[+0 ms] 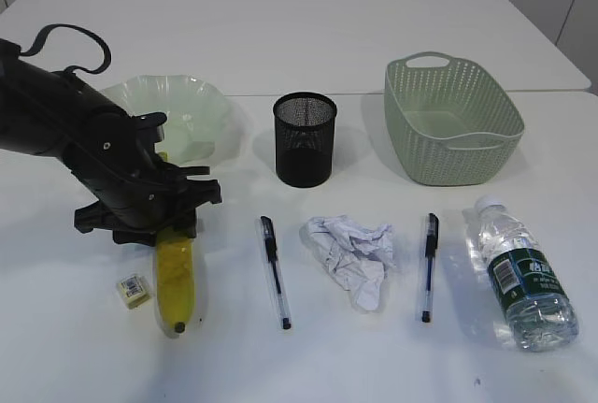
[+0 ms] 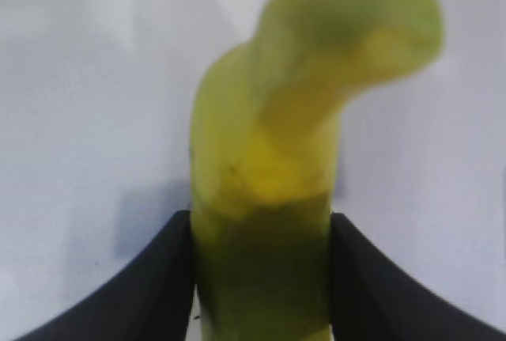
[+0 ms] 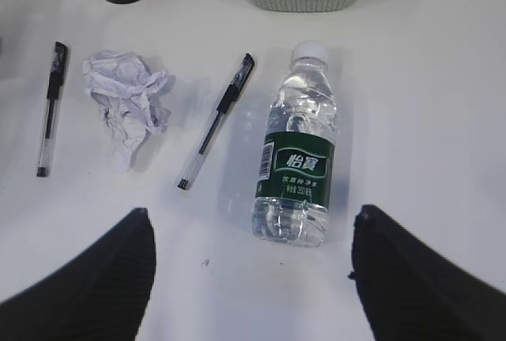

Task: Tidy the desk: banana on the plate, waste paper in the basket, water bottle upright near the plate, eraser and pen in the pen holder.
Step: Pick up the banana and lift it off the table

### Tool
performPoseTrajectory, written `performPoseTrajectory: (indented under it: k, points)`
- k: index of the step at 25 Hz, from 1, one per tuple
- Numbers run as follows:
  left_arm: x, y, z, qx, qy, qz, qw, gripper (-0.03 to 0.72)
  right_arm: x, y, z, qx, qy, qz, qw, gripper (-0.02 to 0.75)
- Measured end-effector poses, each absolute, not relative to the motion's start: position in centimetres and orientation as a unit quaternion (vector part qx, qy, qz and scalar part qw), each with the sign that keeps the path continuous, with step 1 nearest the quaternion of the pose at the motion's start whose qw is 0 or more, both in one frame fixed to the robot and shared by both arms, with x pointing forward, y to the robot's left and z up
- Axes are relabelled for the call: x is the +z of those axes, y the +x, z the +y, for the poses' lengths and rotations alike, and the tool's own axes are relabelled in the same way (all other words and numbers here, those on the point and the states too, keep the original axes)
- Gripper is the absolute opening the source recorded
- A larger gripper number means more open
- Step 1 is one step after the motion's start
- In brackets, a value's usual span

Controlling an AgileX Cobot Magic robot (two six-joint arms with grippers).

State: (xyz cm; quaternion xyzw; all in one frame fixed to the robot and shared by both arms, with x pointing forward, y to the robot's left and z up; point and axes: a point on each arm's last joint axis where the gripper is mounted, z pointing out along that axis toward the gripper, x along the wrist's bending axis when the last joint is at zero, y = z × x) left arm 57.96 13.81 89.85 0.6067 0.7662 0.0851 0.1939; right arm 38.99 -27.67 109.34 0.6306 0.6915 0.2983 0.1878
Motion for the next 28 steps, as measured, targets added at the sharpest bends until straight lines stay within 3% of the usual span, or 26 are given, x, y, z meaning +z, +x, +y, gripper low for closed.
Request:
performPoseTrajectory:
  k: [10,24,28]
  points:
    - [90.5,57.9,13.8,0.087,0.605,0.765,0.201,0.319,109.3,39.0,-27.7,0.298,0.631,0.691,0.188,0.575]
    - [97.3,56.8,13.3,0.088,0.584,0.752,0.292,0.319,109.3,39.0,-27.7,0.298,0.631,0.691,0.188,0.575]
    - [99.6,57.2,13.2,0.090,0.563,0.737,0.362,0.319,109.3,39.0,-27.7,0.298,0.631,0.691,0.188,0.575]
